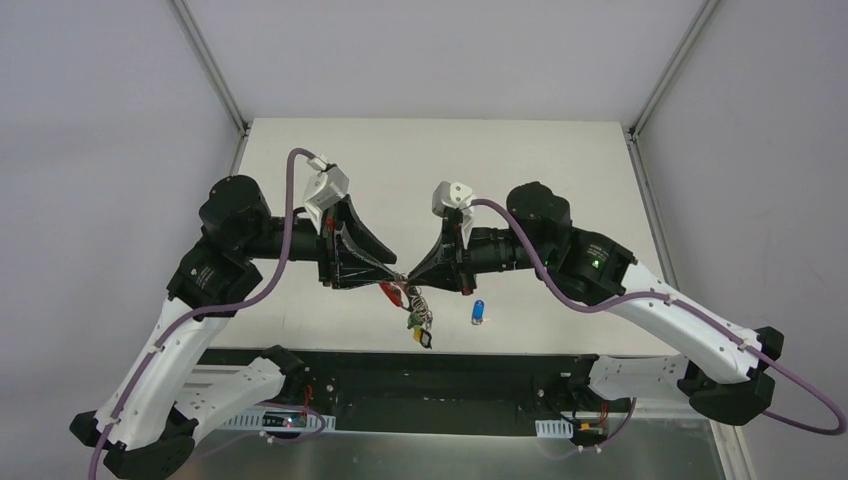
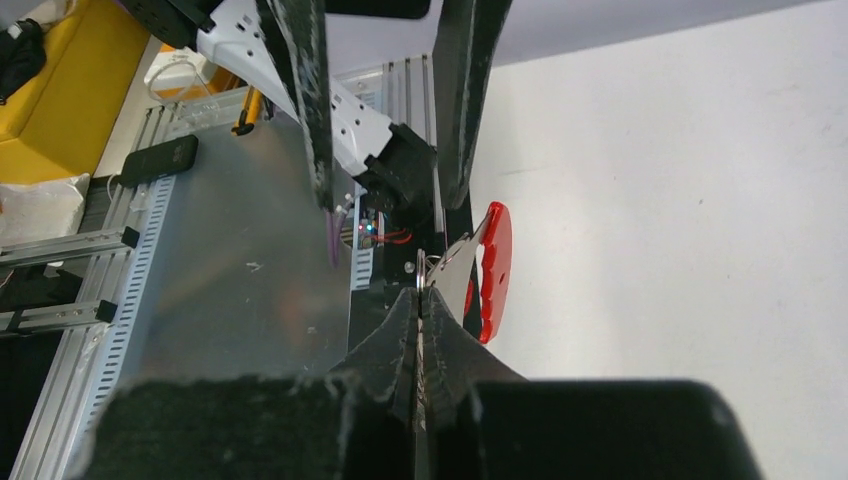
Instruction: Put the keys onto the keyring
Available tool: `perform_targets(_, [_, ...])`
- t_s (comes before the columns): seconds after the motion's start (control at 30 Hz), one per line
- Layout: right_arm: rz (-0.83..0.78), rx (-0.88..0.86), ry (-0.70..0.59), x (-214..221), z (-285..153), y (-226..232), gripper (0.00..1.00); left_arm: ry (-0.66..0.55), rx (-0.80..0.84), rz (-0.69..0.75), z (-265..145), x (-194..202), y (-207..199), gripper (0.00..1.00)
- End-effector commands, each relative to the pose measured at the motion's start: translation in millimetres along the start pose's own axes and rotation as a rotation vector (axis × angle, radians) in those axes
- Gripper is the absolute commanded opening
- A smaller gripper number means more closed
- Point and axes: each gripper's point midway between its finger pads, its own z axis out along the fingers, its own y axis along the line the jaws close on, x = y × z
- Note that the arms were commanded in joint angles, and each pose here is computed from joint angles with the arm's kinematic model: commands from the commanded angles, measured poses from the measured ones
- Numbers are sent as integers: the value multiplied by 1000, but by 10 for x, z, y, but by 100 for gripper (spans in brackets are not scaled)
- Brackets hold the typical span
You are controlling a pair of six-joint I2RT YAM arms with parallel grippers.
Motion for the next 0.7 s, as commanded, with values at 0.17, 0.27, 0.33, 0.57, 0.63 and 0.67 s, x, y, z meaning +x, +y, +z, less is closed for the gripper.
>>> perform_targets(0.17, [52,19,48,-126,-255,164,0,7,11,-164,43,-160,-87,45])
perform_targets(0.27, [118,14,95,-100,-257,201,0,48,39,-233,76,-75,-79,45])
perform_targets(0.33, [168,11,123,-92,-243,219,0,70,54,-274,93,-15,-73,43])
perform_targets(0.57, [300,-42,190,-133,-193,335,0,101,122,-322,62,6,-216,41])
perform_targets(0.63, [337,-41,199,-148,-164,333,0,102,137,-320,41,-13,-271,40])
perform_targets(0.67, [354,-43,204,-159,-147,330,0,103,143,-320,34,-23,-291,39])
